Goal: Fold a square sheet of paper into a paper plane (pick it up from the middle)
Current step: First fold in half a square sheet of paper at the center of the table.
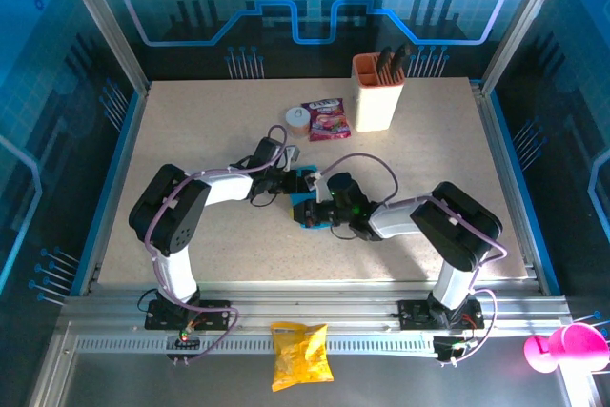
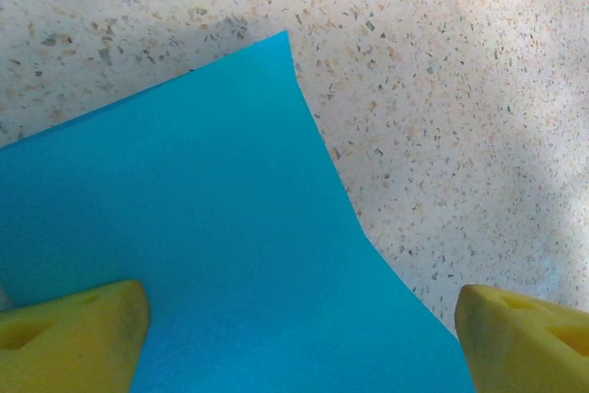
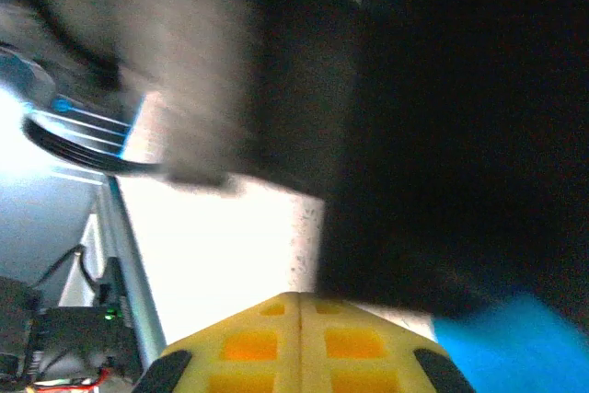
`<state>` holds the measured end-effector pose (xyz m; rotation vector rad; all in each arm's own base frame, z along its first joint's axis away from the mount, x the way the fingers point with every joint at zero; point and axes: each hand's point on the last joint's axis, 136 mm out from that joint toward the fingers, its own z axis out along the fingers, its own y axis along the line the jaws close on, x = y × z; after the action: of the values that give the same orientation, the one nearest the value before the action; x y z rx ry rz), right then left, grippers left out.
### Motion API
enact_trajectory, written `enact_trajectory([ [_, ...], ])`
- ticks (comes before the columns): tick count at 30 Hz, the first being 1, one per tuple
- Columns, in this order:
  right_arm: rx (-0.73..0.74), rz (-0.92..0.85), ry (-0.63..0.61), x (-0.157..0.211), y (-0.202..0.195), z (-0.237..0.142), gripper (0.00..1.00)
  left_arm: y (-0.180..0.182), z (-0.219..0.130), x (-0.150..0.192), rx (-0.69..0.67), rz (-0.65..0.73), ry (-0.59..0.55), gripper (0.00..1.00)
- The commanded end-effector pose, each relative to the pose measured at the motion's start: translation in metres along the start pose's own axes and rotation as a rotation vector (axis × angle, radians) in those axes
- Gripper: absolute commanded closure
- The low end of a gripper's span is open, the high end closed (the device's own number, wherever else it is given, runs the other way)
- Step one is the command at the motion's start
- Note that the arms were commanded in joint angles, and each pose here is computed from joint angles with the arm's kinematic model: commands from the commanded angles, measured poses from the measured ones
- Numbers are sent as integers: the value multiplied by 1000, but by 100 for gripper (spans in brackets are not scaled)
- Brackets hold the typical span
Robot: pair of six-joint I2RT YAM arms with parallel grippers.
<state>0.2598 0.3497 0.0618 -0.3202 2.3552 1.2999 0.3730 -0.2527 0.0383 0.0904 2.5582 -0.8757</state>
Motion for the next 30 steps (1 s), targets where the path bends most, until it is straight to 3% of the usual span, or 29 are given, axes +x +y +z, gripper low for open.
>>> enact_trajectory([
  [1, 149, 162, 52, 38, -52, -5, 100, 11, 10, 17, -18, 17, 62, 12],
  [10, 129, 254, 63, 54, -67, -4, 100, 10, 9, 18, -15, 20, 63, 12],
  [16, 107, 250, 49, 43, -54, -13, 100, 8, 9, 15, -16, 39, 70, 13],
  [21, 98, 222, -25, 9, -39, -47, 100, 5, 11, 23, -17, 72, 94, 13],
  [30, 270, 162, -127, -24, -46, -125, 98, -16, 19, 47, 16, 144, 134, 13],
])
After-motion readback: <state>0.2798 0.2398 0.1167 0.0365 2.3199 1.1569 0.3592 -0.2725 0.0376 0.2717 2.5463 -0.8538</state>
